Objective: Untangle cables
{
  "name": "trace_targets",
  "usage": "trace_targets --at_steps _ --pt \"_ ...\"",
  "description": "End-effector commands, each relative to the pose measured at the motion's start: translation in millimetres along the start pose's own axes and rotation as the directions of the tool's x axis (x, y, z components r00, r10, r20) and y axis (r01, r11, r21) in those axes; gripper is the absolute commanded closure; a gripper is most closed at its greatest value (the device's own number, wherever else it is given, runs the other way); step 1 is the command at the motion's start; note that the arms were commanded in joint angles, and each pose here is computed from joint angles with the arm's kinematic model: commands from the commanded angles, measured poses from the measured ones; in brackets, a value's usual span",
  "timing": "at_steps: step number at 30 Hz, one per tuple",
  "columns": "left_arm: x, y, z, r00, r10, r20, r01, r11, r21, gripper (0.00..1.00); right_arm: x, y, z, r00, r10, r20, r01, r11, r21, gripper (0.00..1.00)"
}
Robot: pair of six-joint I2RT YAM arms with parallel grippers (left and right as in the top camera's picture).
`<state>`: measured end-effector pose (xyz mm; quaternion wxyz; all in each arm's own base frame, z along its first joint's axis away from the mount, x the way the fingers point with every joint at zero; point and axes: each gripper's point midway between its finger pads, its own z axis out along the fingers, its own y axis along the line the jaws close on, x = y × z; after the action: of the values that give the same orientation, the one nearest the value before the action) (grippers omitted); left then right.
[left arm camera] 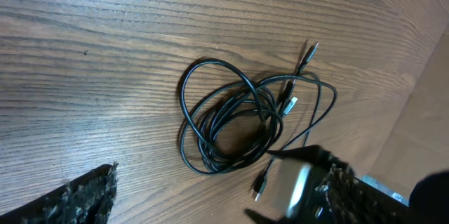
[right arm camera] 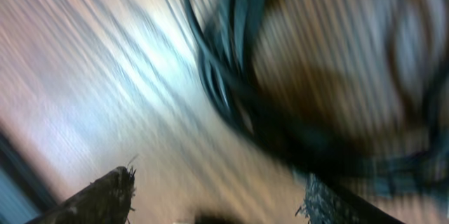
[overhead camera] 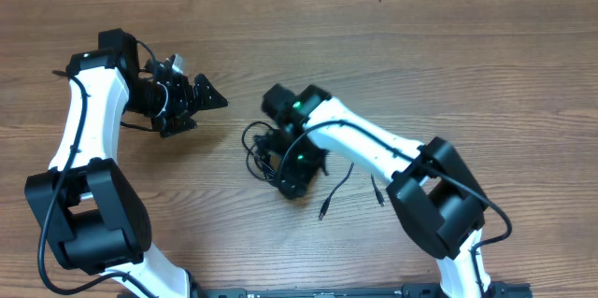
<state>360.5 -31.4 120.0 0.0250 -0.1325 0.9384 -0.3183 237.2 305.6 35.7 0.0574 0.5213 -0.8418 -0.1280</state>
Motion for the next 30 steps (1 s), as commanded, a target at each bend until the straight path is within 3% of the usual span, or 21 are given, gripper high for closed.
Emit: trace_targets --at_steps 1,4,7,13,19,25,30 --pt "-4.7 -2.1 -0.9 1.0 -0.001 0.01 0.001 1.0 -0.006 0.04 -10.1 7.2 0.6 0.995 -0.091 0.049 0.089 0.995 0.04 0.24" --pt "-4.6 -2.1 -0.9 1.0 -0.001 0.009 0.001 1.0 -0.006 0.03 -18.0 0.6 16.4 0.989 -0.125 0.075 0.117 0.988 0.103 0.25" --pt "-4.6 -2.1 -0.9 1.0 -0.001 0.009 0.001 1.0 -0.006 0.03 -13.0 -9.9 28.6 0.99 -0.127 0.066 0.116 0.981 0.153 0.35" --pt "-4.9 -2.1 -0.9 1.0 0.0 0.01 0.001 1.0 -0.006 0.03 2.6 -9.7 35.5 0.994 -0.103 0.021 0.099 0.986 0.136 0.96" --pt "-6.0 -2.8 -0.9 1.0 -0.016 0.015 0.017 1.0 -0.002 0.02 -21.3 15.5 7.2 0.988 -0.094 0.123 0.094 0.996 0.007 0.96" --pt "2.3 -15.9 -1.4 0.999 -0.03 -0.021 0.032 0.997 0.075 0.02 -52.4 25.4 -74.6 0.947 -0.047 0.319 0.093 0.987 -0.131 0.96" --pt "9.8 -57.5 -9.0 0.996 0.082 -0.028 -0.07 0.946 0.315 0.03 -62.1 9.7 -144.9 0.865 0.157 0.477 0.023 0.936 -0.35 0.96"
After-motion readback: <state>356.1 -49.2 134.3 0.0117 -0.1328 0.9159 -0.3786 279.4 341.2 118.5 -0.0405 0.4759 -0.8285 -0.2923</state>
